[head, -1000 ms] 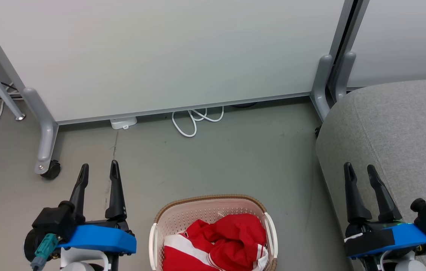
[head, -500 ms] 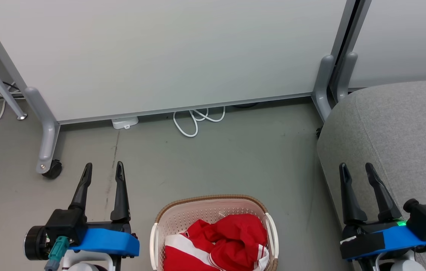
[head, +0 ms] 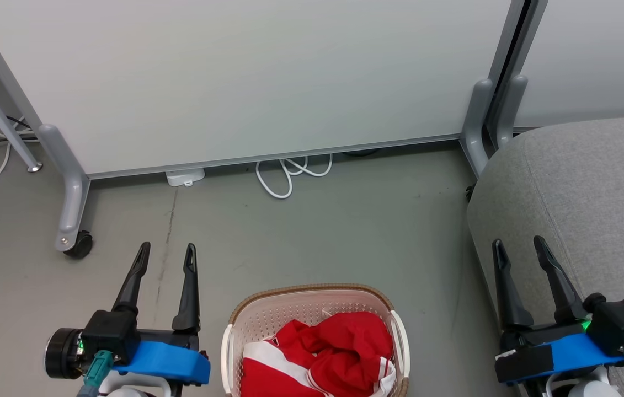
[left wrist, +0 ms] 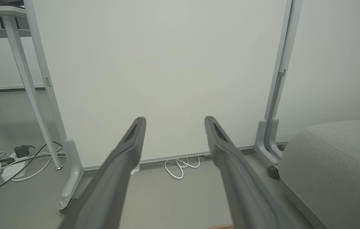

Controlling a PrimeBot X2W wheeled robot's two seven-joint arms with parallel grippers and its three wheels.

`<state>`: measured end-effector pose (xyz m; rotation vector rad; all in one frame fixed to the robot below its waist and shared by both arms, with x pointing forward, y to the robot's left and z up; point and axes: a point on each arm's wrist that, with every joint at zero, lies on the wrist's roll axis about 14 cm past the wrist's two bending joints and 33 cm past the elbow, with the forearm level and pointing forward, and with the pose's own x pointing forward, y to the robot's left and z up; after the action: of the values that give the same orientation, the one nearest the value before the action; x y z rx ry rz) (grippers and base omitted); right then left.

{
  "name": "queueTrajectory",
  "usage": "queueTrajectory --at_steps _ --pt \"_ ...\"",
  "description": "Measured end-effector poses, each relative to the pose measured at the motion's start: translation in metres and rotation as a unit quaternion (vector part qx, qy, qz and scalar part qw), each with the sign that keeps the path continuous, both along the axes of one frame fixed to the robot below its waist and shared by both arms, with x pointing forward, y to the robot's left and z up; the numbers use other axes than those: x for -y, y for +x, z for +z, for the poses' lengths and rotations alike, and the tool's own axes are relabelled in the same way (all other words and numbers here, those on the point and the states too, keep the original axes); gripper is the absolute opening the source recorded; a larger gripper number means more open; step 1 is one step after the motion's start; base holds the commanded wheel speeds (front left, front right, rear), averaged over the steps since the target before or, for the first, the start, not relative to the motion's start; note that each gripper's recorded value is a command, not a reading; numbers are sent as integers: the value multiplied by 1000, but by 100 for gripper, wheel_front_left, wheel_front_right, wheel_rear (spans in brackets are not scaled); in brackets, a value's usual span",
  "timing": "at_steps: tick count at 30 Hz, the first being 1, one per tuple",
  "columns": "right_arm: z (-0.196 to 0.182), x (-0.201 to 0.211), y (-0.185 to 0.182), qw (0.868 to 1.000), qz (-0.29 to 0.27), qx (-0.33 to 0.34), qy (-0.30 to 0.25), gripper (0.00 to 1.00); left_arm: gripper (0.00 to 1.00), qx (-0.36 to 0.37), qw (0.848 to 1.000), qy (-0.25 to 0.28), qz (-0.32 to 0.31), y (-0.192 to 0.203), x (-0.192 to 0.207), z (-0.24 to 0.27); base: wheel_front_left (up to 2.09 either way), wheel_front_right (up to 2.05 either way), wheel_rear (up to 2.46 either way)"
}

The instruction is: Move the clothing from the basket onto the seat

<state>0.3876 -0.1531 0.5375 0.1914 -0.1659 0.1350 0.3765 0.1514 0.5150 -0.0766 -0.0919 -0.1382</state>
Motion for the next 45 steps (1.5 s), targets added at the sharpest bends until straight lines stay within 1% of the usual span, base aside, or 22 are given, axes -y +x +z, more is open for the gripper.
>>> queueTrajectory --at_steps 11,18,45 --pt "0 -2 -1 1000 3 7 -31 100 100 -19 1000 10 -1 -2 -3 -16 0 0 0" --pt "-8 10 -1 999 -15 -5 -39 100 100 -27 1000 8 3 -3 -6 -21 0 0 0" --pt "-19 14 -1 999 -20 -22 -44 100 100 -42 999 -2 9 -3 -9 -30 0 0 0"
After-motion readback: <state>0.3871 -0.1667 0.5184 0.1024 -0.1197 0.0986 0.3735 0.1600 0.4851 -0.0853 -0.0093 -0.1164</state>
